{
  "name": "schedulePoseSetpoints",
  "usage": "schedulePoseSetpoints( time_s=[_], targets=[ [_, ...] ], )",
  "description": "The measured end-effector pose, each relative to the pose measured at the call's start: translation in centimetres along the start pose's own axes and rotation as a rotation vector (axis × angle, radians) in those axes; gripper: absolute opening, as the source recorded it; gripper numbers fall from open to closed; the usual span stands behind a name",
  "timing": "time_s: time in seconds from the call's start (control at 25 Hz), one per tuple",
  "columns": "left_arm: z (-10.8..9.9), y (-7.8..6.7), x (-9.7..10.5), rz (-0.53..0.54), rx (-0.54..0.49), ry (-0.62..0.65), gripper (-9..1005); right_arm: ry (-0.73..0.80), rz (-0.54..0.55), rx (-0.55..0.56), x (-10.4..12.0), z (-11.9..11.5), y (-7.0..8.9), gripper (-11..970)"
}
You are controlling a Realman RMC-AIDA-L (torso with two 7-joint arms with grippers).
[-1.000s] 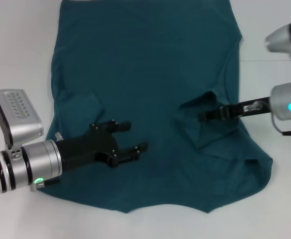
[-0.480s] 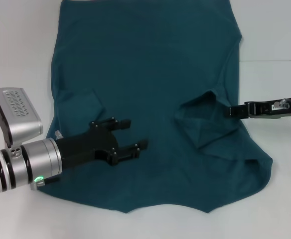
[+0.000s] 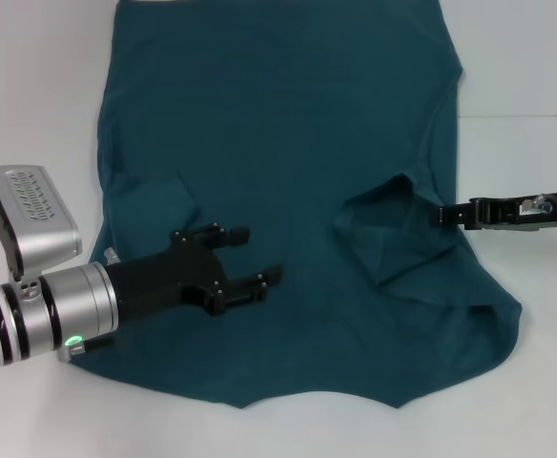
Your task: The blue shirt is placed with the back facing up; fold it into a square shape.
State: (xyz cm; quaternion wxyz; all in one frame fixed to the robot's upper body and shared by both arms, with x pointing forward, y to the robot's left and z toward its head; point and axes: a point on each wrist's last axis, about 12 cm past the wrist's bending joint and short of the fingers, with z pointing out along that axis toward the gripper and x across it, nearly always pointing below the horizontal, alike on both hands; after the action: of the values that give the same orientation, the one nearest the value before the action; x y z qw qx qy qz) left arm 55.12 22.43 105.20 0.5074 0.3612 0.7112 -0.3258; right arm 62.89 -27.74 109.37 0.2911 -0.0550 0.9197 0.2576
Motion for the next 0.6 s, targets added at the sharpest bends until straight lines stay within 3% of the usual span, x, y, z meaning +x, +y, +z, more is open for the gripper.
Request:
schedulePoseSetpoints(
  time_s=[0.32,0.6],
  targets=[
    [0.0,0.0,0.0,0.001,-0.001,0.001,735,-0.009,0.006,0.018,0.0,1.6,0.7,827],
    [0.0,0.1,-0.1,0.004,-0.005,0.002,734,-0.010,0.003,0.007,0.1,2.6,1.7,866]
  ],
)
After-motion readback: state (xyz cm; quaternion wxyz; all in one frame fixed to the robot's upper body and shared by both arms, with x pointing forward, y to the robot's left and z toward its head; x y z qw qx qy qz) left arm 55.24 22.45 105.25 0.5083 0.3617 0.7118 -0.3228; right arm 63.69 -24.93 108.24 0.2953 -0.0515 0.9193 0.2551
